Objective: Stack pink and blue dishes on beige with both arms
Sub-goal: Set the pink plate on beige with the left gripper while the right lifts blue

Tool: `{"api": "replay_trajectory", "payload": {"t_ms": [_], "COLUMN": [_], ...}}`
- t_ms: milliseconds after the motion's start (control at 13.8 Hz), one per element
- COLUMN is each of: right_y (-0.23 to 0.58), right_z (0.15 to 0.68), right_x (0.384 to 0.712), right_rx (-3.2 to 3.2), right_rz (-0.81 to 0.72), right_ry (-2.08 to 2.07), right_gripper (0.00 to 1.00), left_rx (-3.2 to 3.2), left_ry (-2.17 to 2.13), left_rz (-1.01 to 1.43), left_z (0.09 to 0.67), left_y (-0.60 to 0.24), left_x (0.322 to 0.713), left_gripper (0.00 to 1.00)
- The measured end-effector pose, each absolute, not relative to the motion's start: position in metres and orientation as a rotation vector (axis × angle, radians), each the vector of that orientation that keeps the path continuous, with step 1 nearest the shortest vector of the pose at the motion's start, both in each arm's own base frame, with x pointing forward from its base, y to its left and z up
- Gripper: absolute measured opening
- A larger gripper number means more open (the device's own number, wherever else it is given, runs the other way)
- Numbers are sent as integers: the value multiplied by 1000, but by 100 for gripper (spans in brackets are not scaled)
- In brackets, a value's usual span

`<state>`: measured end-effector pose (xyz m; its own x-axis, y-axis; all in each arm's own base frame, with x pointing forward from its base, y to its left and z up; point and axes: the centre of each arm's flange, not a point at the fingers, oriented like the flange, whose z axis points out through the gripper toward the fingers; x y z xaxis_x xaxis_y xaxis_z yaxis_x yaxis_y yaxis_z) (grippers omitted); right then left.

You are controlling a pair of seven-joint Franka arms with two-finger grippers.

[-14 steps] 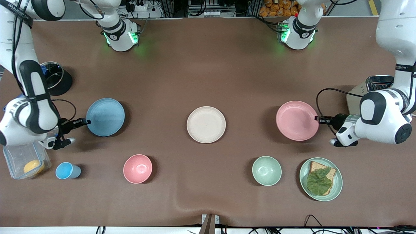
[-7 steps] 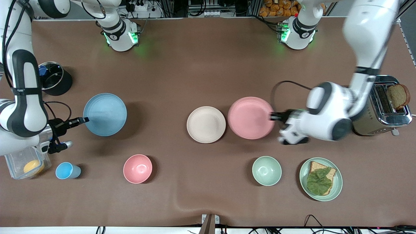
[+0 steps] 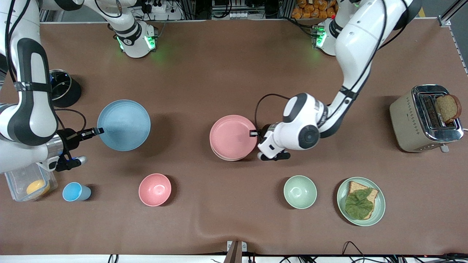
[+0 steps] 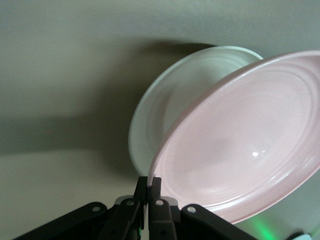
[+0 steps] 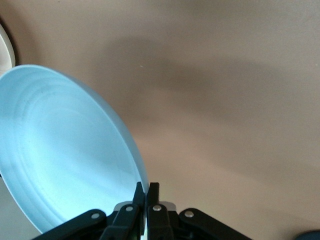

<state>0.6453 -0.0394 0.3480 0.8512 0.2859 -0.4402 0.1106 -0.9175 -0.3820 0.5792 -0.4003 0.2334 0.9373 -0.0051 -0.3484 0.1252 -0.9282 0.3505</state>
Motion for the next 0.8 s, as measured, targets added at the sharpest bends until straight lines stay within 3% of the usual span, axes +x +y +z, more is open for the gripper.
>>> {"api": "replay_trajectory", "payload": {"t_ms": [509,655,800], "right_y": [-12,18,57], "right_z": [347,346,345], "right_x": [646,646,646], "right_rx": [-2706,-2720,-2729], "right_rz": [754,781,790], "right_ry": [-254,-222,-182], "right_gripper": [4,4,4], "left_rx": [2735,2737,2741], "left_ry": [117,114,103], "left_rz": [-504,-501,-475], "left_z": [201,202,211], "left_y": [-397,-397,-398], "left_x": [581,582,585], "left_gripper": [4,17,38]}}
